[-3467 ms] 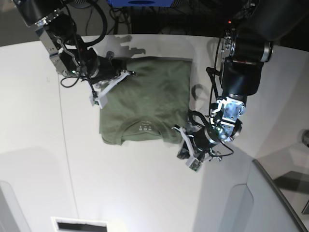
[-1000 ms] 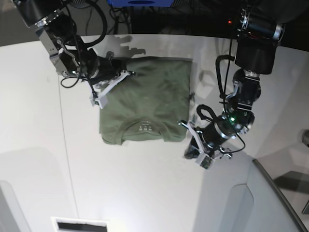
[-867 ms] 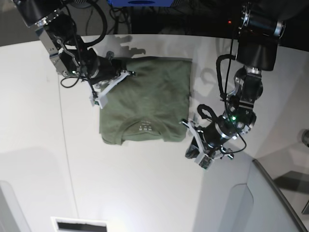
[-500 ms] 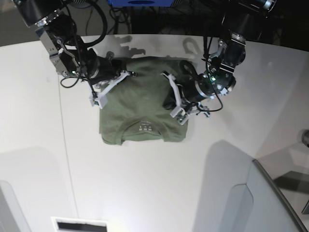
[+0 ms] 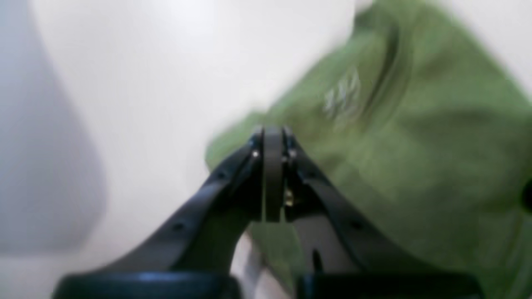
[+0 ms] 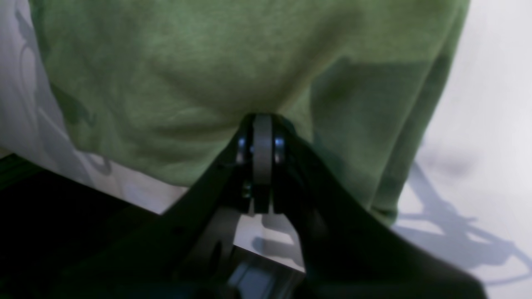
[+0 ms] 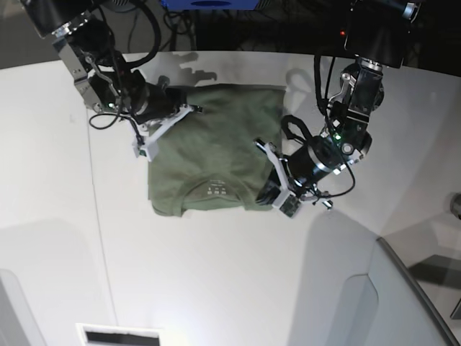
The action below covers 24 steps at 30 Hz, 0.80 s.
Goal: Layout the t-shirt on the table in an organized manner, then fold the t-shirt properly
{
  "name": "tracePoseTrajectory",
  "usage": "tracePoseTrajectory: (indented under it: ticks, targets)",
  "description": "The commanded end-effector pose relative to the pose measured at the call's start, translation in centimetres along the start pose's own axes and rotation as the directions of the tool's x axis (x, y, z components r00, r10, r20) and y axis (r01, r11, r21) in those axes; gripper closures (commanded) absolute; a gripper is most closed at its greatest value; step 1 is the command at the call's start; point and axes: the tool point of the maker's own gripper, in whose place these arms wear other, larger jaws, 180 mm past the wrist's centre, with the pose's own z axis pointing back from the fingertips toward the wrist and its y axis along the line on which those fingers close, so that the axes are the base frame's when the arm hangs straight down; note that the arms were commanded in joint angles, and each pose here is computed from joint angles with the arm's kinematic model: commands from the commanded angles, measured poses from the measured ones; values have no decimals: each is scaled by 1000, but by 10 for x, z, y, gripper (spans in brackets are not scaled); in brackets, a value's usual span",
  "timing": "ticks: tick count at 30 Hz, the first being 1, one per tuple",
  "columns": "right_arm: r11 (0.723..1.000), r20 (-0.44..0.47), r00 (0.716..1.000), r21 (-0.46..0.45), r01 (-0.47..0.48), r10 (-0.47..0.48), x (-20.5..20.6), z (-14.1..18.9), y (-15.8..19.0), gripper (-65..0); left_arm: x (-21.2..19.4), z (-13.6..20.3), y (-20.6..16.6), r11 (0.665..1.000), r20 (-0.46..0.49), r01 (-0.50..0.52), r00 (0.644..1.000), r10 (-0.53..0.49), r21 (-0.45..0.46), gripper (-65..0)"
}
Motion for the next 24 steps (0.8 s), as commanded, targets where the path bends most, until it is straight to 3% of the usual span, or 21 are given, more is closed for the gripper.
tracePoseTrajectory:
  ticks: [1, 8, 12, 17, 24]
  targets:
    - [1000, 30, 1000, 2, -4, 4, 10, 7, 2, 0, 2, 5, -5, 1000, 16, 2, 1000, -2, -8, 0]
    - [1000, 141, 990, -5, -9, 10, 41, 42, 8, 0, -1, 34, -54, 997, 41, -19, 999, 22, -71, 0]
    - [999, 107, 994, -33, 2, 2, 31, 34, -3, 0, -17, 44, -72, 995, 10, -41, 999, 42, -95, 0]
    - [998, 35, 999, -59, 29, -27, 9, 12, -16, 0, -65, 45, -82, 989, -105, -107, 990, 96, -106, 0]
    - [997, 7, 999, -69, 33, -33, -7, -3, -24, 0, -107, 50, -77, 987, -208, -139, 971, 119, -85, 0]
